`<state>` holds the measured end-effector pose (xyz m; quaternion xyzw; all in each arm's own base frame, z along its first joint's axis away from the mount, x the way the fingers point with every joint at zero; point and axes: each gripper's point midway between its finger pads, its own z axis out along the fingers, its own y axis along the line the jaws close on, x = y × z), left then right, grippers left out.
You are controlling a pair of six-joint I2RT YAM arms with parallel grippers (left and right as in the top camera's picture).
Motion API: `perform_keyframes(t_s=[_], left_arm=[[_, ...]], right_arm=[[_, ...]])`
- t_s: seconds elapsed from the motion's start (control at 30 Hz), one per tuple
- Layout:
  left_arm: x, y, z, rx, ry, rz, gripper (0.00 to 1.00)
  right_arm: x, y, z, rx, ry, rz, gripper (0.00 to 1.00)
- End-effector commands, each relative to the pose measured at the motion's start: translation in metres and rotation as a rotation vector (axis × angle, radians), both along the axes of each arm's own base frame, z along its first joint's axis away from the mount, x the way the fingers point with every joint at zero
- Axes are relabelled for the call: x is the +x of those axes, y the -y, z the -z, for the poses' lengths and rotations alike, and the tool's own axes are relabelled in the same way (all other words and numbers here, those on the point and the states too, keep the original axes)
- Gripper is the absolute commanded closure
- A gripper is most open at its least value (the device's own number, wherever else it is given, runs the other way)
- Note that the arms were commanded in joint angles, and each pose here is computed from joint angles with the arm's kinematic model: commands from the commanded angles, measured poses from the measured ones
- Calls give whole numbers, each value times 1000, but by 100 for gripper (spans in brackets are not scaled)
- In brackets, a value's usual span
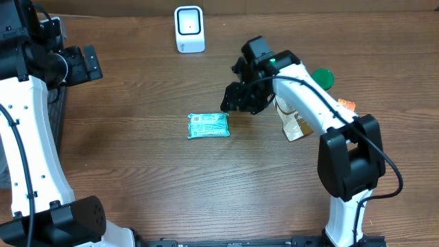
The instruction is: Scan the item barcode
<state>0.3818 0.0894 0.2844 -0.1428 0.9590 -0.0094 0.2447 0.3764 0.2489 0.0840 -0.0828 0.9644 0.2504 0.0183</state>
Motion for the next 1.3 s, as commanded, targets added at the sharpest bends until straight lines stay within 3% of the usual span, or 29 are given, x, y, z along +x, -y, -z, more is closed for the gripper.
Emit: perform_keyframes(t_s=[0.0,0.37,0.77,0.93,0.97,1.0,1.03,1.27], left_arm=[[2,3,-5,-4,16,4,0],[2,3,-5,-5,16,4,1],[2,3,-5,-5,16,4,0],[2,3,-5,-5,16,4,0],[2,3,-5,-5,16,3,0],[2,3,-5,-5,16,4,0],[1,3,-5,-5,16,4,0],[2,3,-5,-5,16,4,0]], right_arm=[[-21,-14,25,83,-87,-64,44],[-24,-16,70,119,-112,18,50],[-26,-26,104,175,-193,72,75],[-25,-37,97,247,-193,50,79],[-25,-38,97,252,-193,48,83],[-25,-38,96,254,-193,47,94],[-25,-38,95,256,-193,47,96],[-17,-36,46,406,-137,-16,96]])
